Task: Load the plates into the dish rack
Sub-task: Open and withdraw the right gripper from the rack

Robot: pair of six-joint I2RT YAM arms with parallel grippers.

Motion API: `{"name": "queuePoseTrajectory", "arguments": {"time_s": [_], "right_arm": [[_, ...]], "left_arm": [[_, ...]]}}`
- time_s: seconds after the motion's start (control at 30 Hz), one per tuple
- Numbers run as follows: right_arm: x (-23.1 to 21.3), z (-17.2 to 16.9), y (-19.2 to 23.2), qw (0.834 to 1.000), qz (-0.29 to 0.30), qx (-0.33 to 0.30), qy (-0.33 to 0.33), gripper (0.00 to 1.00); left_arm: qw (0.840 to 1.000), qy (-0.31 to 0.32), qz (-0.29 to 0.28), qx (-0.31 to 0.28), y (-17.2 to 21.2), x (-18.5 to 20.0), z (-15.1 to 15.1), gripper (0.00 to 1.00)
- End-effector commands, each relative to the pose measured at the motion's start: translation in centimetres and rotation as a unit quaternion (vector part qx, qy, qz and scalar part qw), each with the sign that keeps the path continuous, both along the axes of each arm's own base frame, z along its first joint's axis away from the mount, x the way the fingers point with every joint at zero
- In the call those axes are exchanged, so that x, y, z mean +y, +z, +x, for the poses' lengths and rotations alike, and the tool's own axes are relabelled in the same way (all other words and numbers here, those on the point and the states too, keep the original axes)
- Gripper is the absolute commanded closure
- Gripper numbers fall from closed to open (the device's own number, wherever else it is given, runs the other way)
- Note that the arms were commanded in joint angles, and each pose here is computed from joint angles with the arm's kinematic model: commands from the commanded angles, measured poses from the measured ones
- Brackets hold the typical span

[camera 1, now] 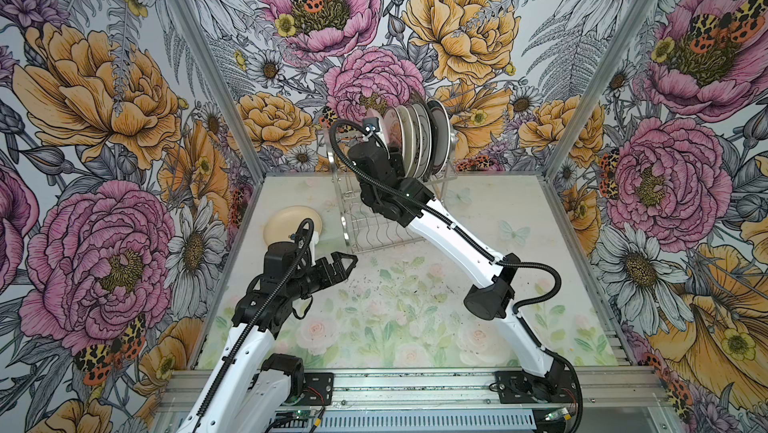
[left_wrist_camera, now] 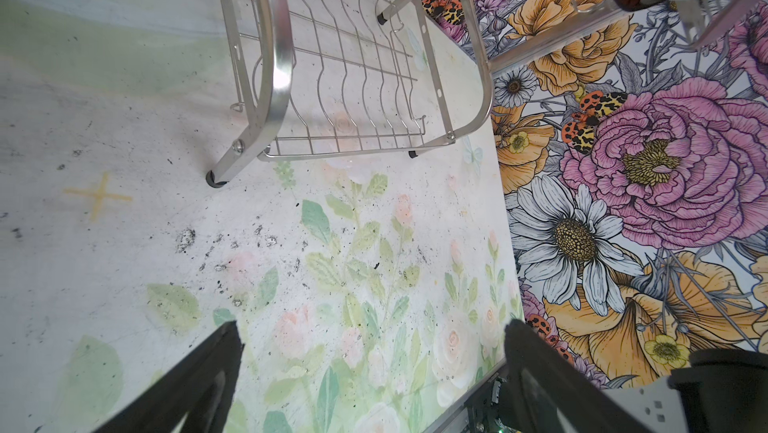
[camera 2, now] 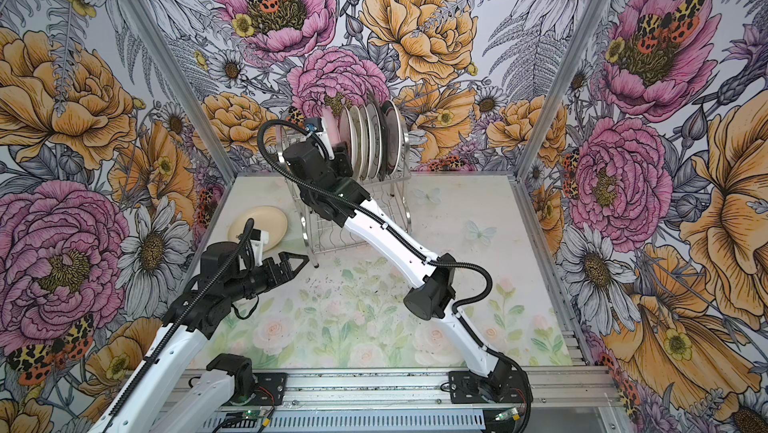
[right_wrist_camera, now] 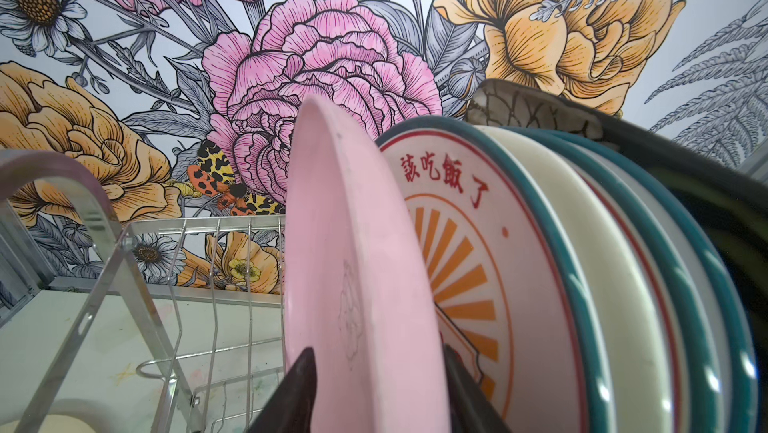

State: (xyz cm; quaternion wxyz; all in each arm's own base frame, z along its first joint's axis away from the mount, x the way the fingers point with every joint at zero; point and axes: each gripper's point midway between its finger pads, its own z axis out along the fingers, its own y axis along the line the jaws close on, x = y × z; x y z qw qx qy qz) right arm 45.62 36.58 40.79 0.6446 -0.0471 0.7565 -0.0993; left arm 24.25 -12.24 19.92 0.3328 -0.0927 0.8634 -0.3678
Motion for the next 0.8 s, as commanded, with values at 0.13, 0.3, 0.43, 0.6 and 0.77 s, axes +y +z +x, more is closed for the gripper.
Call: {"name": "queuePoseTrajectory", "arguments": {"time_s": [0.13, 0.3, 0.43, 0.6, 0.77], "right_arm": [[-1.4, -3.1, 4.7, 0.999, 0.031, -0.016, 0.026, 0.41], [-1.1, -5.5, 5.8, 0.998, 0.041, -0.011, 0.055, 0.32], [-0.8, -8.1, 6.5, 0.995, 0.050, -0.002, 0.087, 0.31], [-1.3, -12.0, 5.9, 0.989, 0.066, 0.028, 0.131, 0.30], [-2.9, -15.8, 3.3, 0.983, 0.073, 0.069, 0.153, 0.30]], "left_arm": [[1.000, 0.011, 0.023, -0.003, -0.9, 0.7, 0.5, 0.01], [0.999, 0.014, 0.028, -0.004, -1.2, 0.8, 1.0, 0.02], [0.999, 0.013, 0.037, -0.006, -1.5, 0.7, 1.8, 0.03], [0.998, 0.016, 0.053, -0.020, -1.7, 0.7, 3.6, 0.05], [0.997, 0.016, 0.071, -0.033, -2.1, 0.4, 6.0, 0.08]]}}
